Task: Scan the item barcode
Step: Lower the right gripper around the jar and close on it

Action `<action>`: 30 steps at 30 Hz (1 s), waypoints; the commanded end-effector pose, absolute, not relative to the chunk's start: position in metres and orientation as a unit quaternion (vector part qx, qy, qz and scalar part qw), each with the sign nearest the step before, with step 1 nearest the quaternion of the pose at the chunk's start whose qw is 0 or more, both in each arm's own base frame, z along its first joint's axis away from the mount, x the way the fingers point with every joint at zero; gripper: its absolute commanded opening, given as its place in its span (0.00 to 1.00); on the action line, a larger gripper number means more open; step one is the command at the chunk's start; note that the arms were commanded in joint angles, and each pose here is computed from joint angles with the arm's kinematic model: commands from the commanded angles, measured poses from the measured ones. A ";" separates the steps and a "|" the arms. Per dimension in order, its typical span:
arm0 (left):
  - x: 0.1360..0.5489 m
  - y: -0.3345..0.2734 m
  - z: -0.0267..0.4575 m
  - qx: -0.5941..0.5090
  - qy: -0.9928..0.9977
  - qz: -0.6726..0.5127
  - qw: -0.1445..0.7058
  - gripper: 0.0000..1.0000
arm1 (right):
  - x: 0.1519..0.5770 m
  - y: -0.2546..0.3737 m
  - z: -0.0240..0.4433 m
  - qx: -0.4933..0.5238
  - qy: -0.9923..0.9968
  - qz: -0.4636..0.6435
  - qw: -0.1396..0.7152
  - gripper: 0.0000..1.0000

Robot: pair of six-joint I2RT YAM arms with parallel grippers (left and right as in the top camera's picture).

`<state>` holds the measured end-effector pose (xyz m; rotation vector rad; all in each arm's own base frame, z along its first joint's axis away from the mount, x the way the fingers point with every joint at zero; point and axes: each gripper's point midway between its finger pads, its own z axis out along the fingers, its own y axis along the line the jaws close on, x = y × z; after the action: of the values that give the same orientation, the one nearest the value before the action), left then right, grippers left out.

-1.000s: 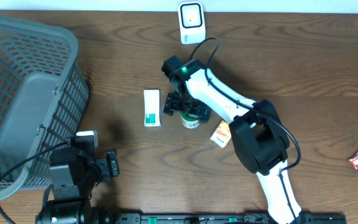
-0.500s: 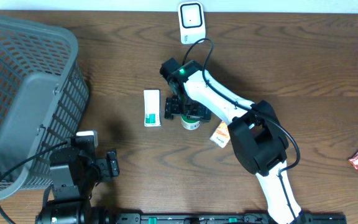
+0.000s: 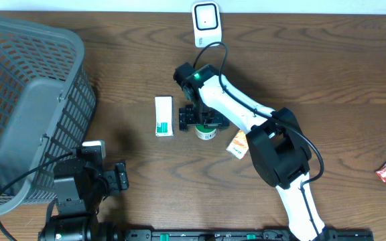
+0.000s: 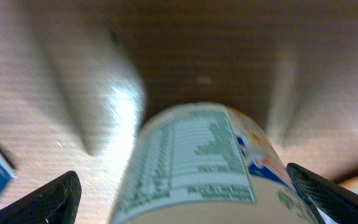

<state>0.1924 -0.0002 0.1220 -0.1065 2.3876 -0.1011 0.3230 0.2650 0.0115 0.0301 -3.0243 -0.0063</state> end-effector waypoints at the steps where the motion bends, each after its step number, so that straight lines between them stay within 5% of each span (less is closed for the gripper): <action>1: 0.192 -0.002 0.123 -0.032 0.929 -0.041 0.367 0.88 | 0.313 0.261 -0.010 0.022 -0.996 0.012 0.084 0.99; 8: 0.193 -0.002 0.123 -0.032 0.929 -0.041 0.367 0.88 | 0.310 0.264 -0.010 0.034 -0.996 0.018 0.081 0.98; 15: 0.193 -0.002 0.123 -0.032 0.929 -0.041 0.367 0.88 | 0.302 0.263 -0.009 0.053 -0.994 0.029 0.088 0.64; 30: 0.192 -0.002 0.123 -0.032 0.929 -0.041 0.367 0.88 | 0.305 0.264 -0.005 0.092 -0.992 0.022 0.087 0.65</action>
<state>0.1924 -0.0002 0.1220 -0.1065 2.3876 -0.1011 0.3097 0.2668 0.0120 0.1780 -3.0005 0.0440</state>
